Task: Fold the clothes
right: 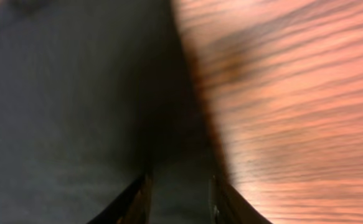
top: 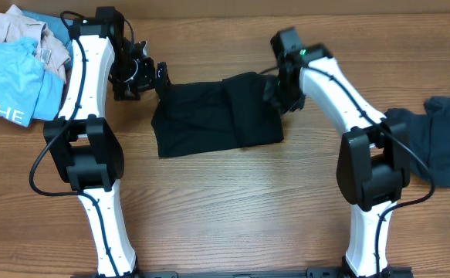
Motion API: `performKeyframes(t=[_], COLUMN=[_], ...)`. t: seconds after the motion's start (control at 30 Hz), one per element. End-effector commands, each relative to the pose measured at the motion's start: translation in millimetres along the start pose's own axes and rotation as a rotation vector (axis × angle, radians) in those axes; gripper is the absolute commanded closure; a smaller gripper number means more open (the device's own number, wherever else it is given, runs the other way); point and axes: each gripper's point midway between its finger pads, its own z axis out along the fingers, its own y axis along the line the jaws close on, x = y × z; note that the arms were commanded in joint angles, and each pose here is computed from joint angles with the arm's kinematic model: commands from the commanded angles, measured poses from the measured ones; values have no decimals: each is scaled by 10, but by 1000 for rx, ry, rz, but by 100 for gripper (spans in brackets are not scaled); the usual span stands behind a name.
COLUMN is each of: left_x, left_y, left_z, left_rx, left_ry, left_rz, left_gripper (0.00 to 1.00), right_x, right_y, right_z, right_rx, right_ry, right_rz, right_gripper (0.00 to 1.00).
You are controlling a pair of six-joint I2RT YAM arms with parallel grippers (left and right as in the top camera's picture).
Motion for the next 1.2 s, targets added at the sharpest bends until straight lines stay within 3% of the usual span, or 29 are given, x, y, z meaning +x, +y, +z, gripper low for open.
performKeyframes(t=[0.0,0.13,0.23,0.27,0.3,0.37,0.6,0.9,1.17], left_x=[-32,-36,-18,-25,-47,-77,247,729,786], left_y=[-50,-61,-48,-48,-49,-36,326,199,203], left_z=[-51,-47,-51,-51,-51,-13,629,1126,1384], left_rx=[-2,-2,-3,-3,-3,-2,38,270,273], left_ry=[-17,-19,-12,-14,-23,-33,84,204,181], left_rz=[33,36,31,31,34,11,-108,-195,-213], left_gripper=[0,0,0,0,0,0,0,0,0], right_x=[274,168,-79,-172,-250,-315,-413,-455,-473], right_y=[201,201,240,204,149,66,-473,-479,-372], right_z=[142,13,-419,-581,-736,-867,-952,-958,-951], right_rx=[-86,-41,-4,28,54,64,98,93,35], right_ry=[62,10,-92,-128,-153,-162,-111,-125,-124], right_rz=[-56,-50,-55,-50,-44,-22,56,50,45], right_gripper=[67,77,69,44,12,0,0,0,0])
